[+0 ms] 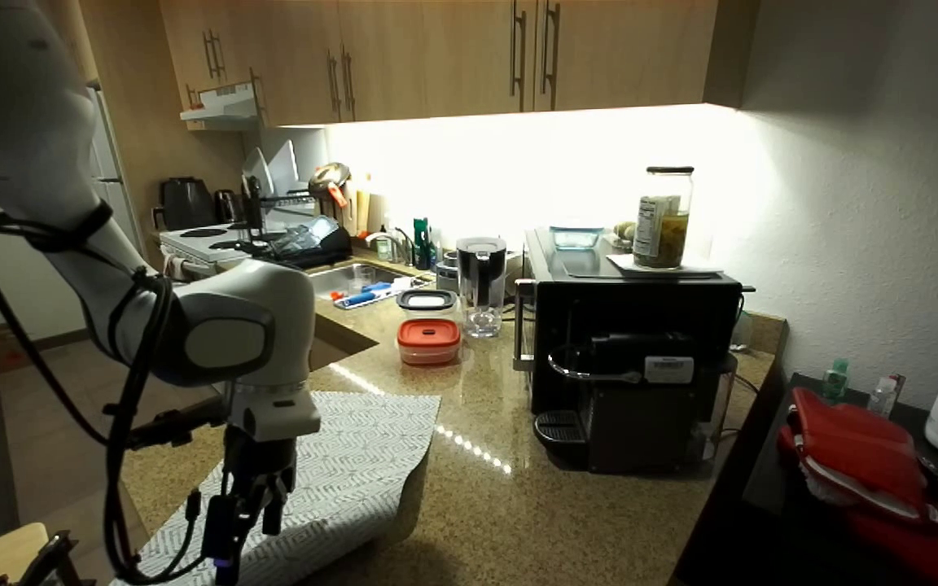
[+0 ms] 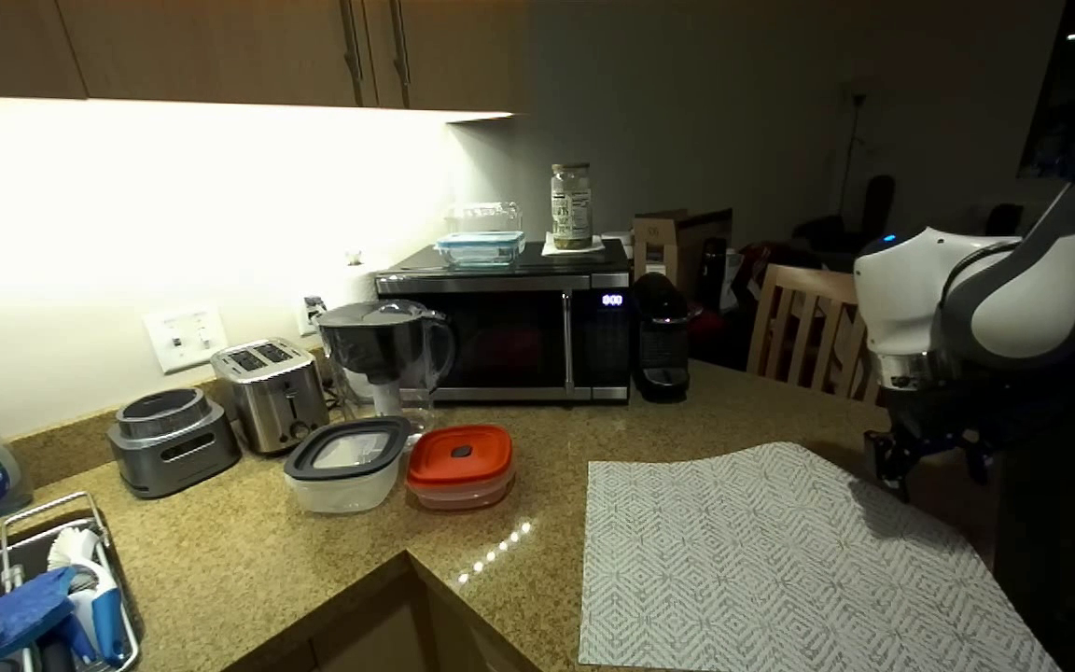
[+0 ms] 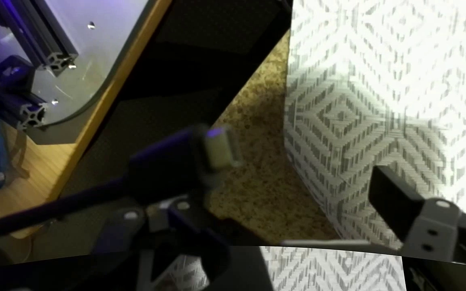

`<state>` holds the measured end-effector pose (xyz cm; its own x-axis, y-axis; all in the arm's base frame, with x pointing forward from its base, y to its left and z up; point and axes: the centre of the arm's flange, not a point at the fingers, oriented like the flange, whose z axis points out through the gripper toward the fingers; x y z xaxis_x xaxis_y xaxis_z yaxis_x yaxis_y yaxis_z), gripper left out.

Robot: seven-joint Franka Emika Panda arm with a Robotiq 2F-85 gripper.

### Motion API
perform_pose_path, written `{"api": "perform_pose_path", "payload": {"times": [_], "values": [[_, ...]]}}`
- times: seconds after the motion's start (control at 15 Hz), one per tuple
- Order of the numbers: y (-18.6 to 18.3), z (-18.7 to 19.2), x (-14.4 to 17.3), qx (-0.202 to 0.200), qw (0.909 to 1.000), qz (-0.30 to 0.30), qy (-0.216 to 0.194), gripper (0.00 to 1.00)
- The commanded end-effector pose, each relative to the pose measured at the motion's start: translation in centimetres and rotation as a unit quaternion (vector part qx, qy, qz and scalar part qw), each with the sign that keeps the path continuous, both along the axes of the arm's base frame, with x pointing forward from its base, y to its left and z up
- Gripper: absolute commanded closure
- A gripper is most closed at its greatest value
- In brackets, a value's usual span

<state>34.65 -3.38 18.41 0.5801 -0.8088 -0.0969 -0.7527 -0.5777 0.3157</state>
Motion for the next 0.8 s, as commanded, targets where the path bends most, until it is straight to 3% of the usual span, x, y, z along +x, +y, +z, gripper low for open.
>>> {"api": "perform_pose_path", "payload": {"times": [0.0,0.33,0.73], "values": [[0.2,-0.8,-0.6,-0.021,0.9995,-0.003,0.022,0.0],[1.1,-0.4,-0.1,-0.032,0.9991,0.027,0.003,0.0],[3.5,-0.6,3.5,-0.062,0.994,0.071,-0.056,0.0]]}}
